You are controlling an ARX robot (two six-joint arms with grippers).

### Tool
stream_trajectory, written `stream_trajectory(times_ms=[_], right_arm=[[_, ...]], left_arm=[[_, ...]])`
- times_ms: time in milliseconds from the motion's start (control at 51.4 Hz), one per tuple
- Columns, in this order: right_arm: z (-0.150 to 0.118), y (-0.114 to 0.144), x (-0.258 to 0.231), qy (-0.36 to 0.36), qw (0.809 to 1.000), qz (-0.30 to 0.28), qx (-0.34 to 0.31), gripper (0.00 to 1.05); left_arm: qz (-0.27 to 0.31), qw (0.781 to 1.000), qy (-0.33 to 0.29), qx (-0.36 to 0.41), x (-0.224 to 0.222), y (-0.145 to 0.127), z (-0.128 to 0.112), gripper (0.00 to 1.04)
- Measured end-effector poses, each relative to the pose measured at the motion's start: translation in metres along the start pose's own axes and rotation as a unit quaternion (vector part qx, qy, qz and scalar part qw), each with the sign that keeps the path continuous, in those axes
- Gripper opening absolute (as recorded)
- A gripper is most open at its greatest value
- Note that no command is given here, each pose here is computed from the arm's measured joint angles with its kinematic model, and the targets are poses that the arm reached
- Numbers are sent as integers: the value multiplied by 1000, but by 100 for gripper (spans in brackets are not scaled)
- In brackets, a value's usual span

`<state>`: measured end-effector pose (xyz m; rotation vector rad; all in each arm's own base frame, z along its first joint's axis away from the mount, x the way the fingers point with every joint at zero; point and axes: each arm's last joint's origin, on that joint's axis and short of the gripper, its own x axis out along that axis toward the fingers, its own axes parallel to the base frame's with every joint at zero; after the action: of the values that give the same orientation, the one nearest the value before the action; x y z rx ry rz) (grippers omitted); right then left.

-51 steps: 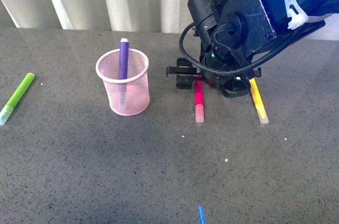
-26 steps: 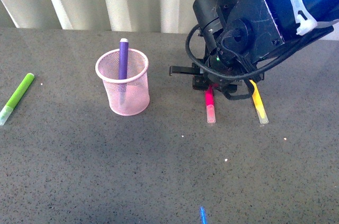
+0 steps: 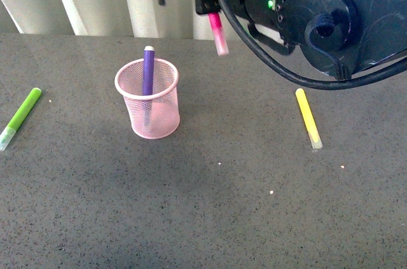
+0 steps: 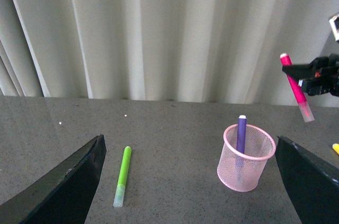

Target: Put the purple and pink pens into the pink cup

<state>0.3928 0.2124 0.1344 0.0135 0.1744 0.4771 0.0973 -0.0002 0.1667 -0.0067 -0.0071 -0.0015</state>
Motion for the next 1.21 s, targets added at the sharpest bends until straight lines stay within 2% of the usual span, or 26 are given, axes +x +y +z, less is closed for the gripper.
stream_trajectory(times_ms=[117, 214, 292, 467, 778, 1207], right_arm=[[13, 29, -13, -68, 995, 53, -51, 12], [0, 53, -19, -91, 986, 93, -100, 12], [-13, 61, -16, -88, 983, 102, -120, 12], [-28, 67, -8, -79, 983, 105, -125, 12], [-24, 82, 9, -89, 984, 115, -106, 12], [-40, 79, 24, -67, 989, 102, -78, 12]], left_arm=[[0, 1000, 0, 0, 0, 0, 0, 98], [0, 1000, 0, 0, 0, 0, 0, 98], [0, 1000, 0, 0, 0, 0, 0, 98], [0, 1000, 0, 0, 0, 0, 0, 98], [0, 1000, 0, 0, 0, 0, 0, 98], [0, 1000, 0, 0, 0, 0, 0, 98]])
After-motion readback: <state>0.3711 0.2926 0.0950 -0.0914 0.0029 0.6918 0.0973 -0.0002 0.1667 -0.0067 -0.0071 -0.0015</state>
